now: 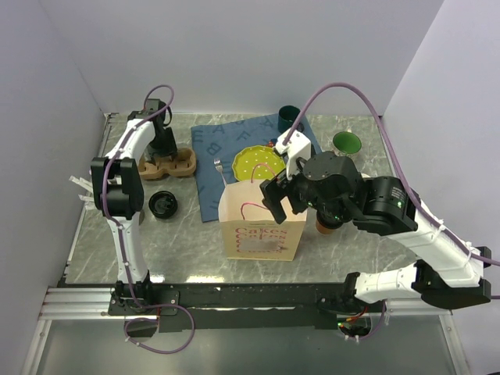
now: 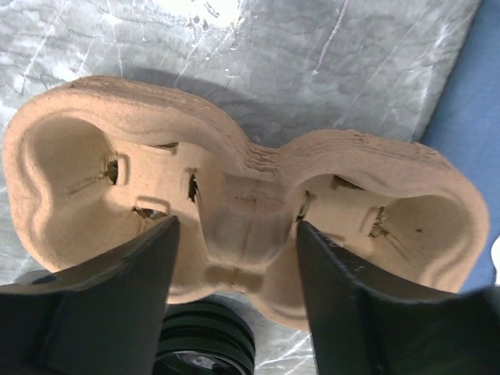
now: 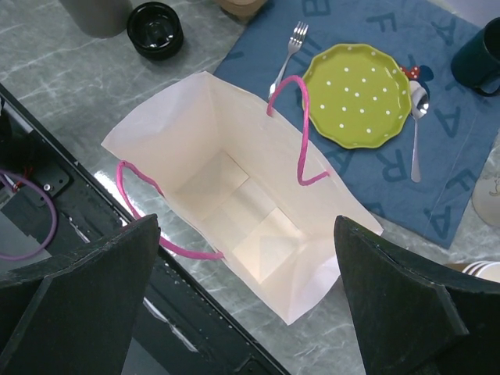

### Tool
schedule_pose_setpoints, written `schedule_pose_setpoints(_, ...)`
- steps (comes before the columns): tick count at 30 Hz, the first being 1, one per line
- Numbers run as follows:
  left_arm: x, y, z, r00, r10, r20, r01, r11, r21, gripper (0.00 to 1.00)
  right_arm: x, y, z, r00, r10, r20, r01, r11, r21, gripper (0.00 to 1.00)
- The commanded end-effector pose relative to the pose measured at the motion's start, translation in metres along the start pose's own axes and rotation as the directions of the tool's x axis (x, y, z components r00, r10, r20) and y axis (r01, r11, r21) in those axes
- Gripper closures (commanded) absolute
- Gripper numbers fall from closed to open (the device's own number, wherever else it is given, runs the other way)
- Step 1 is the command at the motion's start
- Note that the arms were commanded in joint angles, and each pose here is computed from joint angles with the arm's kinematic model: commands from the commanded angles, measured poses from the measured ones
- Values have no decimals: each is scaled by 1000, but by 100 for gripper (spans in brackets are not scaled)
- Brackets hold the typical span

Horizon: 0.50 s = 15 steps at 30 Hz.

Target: Pack the takeout coffee

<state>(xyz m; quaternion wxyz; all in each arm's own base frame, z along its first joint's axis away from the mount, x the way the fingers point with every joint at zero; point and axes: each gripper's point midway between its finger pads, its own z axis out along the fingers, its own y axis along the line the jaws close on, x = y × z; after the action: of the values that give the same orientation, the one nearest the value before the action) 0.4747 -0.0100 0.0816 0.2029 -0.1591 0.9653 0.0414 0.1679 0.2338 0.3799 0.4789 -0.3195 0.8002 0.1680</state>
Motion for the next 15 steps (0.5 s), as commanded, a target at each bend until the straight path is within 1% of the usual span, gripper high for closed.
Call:
schedule_pose_setpoints(1,-8,-3,0,999,25,23,-26,999,33,35,-14,-2,3,999,30,34,-30,999,17,0)
schedule_pose_setpoints(7,-9,-4,-2,999,23,28,-24,999,40,43,-14,-3,5,999,27,24,-28,999,22,0)
schedule_pose_setpoints(9,-9,-5,-3,999,23,27,-24,999,46,48,-12,-3,6,999,29,15,-30,999,23,0)
schedule_pose_setpoints(15,-17,-4,-14,999,23,43,-25,999,40,53,-7,-2,9,999,40,-10,-40,999,26,0)
